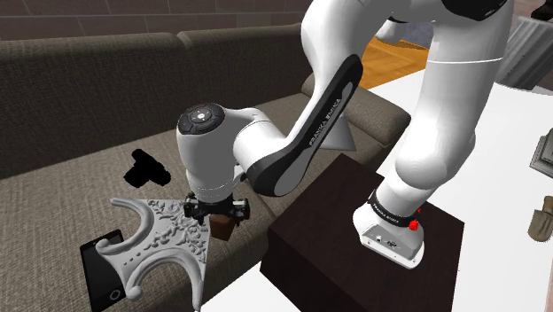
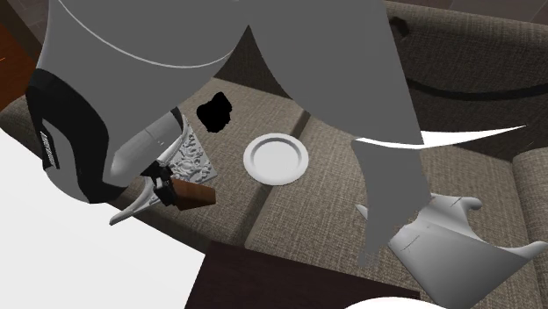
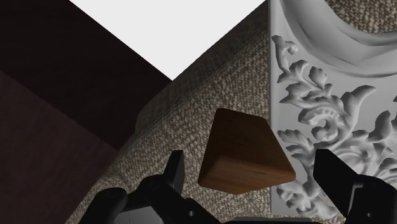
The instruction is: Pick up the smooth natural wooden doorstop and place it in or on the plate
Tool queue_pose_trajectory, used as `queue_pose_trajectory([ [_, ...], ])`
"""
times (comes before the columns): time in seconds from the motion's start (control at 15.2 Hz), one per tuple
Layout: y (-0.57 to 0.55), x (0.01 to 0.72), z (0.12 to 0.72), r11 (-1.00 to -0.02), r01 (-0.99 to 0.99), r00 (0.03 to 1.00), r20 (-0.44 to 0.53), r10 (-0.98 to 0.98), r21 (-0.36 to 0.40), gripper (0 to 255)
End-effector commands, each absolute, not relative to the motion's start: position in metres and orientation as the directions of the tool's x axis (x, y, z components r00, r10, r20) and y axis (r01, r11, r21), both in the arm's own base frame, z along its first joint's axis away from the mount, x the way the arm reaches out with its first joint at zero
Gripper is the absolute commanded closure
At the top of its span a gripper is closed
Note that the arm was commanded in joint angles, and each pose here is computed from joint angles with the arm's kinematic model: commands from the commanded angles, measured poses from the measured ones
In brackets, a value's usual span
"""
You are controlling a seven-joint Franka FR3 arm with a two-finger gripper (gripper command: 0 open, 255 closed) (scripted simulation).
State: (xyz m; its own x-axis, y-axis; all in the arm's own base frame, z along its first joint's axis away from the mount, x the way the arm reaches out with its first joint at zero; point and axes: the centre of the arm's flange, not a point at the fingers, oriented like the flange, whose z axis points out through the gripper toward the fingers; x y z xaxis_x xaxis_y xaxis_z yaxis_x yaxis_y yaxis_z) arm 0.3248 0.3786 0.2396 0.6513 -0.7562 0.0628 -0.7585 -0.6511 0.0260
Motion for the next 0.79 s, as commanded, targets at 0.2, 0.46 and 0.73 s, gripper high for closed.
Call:
queue_pose_trajectory([
  [0.2,0.3789,0.3254,0.2324,-0.651,-0.758,0.652,0.064,-0.756,0.026,0],
  [0.46,0.3788,0.3253,0.2325,-0.651,-0.758,0.652,0.064,-0.756,0.026,0],
  [0.73,0.3788,0.3253,0.2325,-0.651,-0.758,0.652,0.064,-0.756,0.026,255],
])
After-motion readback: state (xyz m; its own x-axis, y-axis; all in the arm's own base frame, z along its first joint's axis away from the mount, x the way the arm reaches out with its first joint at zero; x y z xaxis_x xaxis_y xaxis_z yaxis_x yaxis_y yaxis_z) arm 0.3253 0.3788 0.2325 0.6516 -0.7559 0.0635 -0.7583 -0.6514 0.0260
